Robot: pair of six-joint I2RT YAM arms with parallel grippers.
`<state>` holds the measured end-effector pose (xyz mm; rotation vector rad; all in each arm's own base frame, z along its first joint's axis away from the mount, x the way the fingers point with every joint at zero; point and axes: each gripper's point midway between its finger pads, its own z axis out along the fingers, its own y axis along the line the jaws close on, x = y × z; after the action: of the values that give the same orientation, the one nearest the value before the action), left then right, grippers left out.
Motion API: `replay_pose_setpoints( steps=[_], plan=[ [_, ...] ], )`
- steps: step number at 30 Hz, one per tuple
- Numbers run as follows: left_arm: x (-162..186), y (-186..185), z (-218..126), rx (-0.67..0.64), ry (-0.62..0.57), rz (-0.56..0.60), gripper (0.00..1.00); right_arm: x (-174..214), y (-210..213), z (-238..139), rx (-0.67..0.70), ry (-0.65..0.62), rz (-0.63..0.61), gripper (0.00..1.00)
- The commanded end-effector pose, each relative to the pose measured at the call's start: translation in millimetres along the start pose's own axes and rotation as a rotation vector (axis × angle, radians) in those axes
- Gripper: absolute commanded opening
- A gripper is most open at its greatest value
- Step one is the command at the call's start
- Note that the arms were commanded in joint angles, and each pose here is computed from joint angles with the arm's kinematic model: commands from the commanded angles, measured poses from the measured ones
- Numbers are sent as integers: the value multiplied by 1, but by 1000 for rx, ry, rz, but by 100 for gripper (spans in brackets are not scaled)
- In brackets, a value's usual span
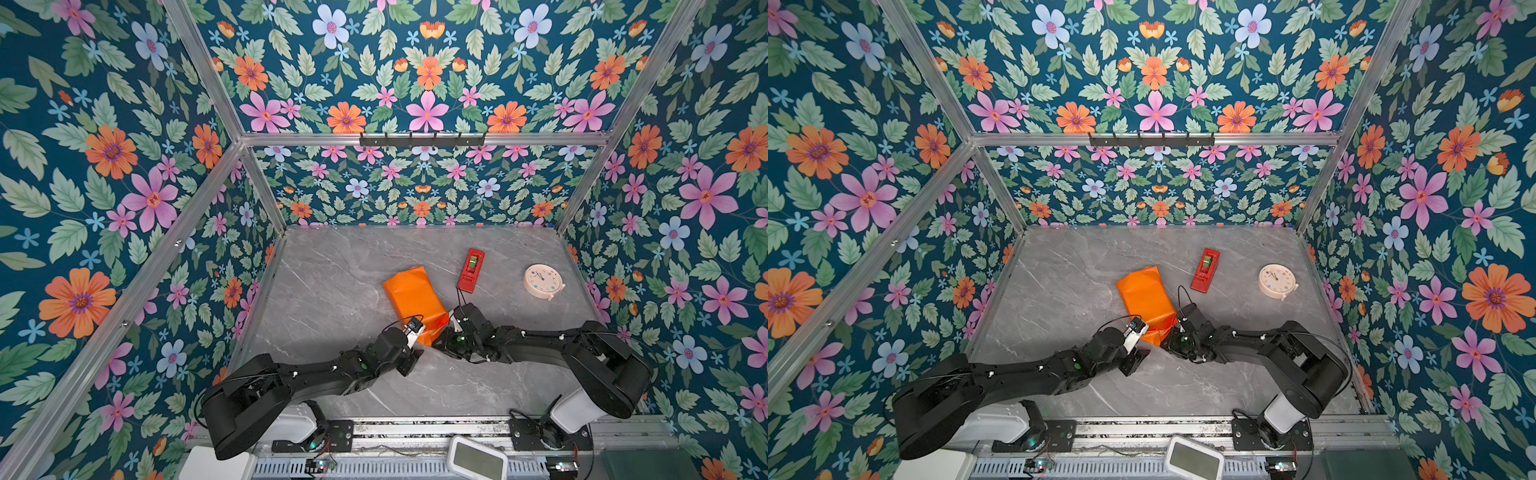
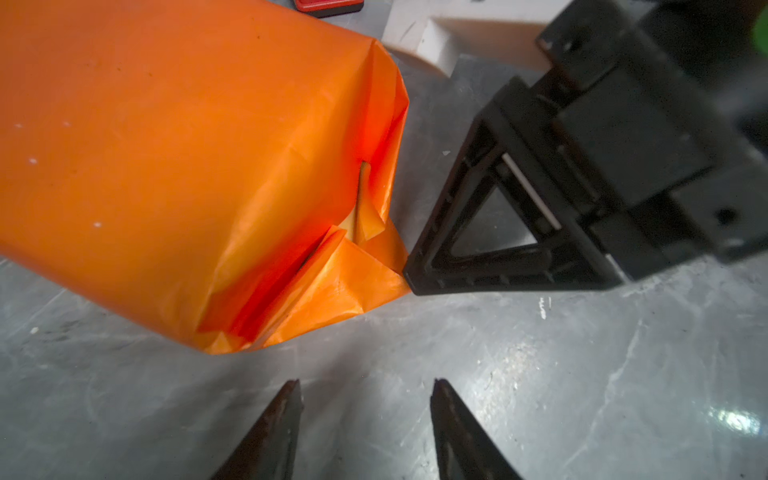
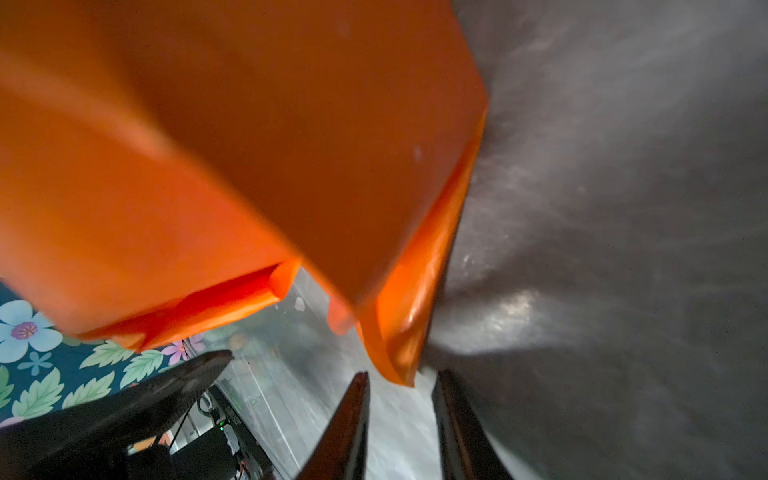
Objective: Wrap the gift box in paper
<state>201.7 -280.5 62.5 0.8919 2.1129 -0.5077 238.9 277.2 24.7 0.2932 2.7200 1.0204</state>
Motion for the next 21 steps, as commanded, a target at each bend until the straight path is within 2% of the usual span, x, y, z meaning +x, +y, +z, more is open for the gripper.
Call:
replay_pose_setpoints(
  steps=[1,8,21],
  plan=[
    [-5,1,0,-3,-26,5,54,-7,-16,2,65,-62,52,31],
    [-2,-1,2,5,-18,7,54,-9,-22,5,50,-100,77,29],
    [5,-2,7,14,0,10,54,-9,-22,10,15,-133,105,20]
  ],
)
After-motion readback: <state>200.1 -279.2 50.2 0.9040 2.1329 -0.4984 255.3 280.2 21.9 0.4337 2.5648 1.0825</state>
